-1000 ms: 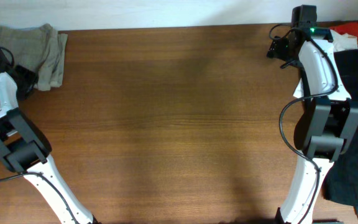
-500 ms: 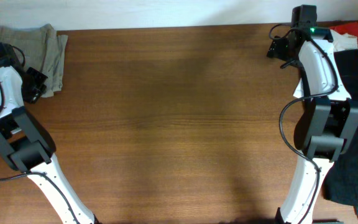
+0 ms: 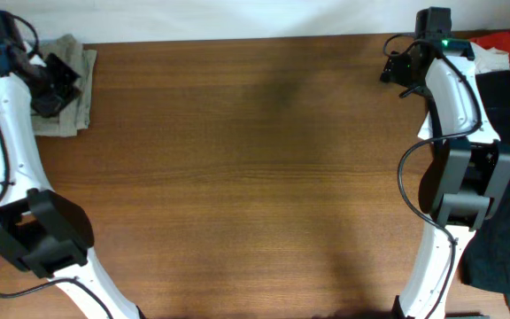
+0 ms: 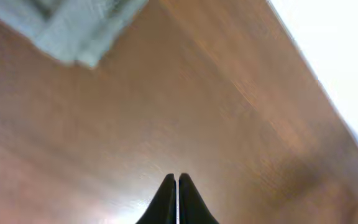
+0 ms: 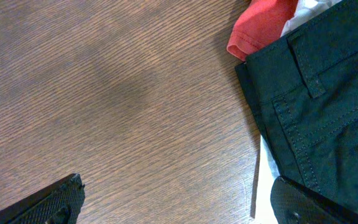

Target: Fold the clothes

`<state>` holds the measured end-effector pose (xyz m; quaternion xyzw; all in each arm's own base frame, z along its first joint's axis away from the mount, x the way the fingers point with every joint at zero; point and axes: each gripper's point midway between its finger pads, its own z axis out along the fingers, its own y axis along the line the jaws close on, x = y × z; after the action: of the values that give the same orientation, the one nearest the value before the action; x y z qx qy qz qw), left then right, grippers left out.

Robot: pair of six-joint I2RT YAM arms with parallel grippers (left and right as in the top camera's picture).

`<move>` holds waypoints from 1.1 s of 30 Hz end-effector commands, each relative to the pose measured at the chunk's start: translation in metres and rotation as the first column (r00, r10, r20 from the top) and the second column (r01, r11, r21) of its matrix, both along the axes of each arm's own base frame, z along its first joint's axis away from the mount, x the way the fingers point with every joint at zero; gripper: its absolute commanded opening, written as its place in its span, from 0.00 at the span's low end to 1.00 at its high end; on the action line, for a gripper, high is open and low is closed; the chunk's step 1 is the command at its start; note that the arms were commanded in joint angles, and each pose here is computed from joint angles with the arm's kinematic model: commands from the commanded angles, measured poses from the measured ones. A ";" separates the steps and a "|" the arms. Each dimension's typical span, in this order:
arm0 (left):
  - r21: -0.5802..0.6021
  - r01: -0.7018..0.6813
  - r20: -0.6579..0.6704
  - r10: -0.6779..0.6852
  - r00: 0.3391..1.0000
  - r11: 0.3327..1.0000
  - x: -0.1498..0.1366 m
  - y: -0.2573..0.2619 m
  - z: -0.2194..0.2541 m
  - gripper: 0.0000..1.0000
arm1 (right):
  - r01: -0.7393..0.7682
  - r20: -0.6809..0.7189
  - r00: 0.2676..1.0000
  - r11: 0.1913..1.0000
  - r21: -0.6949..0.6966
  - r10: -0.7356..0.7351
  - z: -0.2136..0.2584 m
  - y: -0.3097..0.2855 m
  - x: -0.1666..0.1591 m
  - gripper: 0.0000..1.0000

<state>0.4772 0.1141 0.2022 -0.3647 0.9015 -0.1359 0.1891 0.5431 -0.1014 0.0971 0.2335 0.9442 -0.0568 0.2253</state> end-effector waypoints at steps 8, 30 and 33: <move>0.277 0.455 0.183 -0.511 0.840 0.847 -0.011 -0.130 0.095 0.99 | -0.090 0.099 0.992 0.982 0.165 0.074 0.080 0.041 -0.021 0.99; 0.276 0.455 0.182 -0.511 0.840 0.847 -0.011 -0.129 0.095 0.99 | -0.267 0.162 0.947 0.961 -0.070 0.276 0.275 0.137 -0.264 0.99; 0.276 0.455 0.182 -0.511 0.840 0.847 -0.011 -0.129 0.095 0.99 | -0.241 0.246 0.936 0.968 -0.070 0.250 0.283 0.130 -0.266 0.99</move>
<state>0.4667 -0.0140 0.2942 -0.0924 0.9430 -0.1250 0.2942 0.2836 0.0383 0.3722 0.0993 0.9407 -0.0146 0.3239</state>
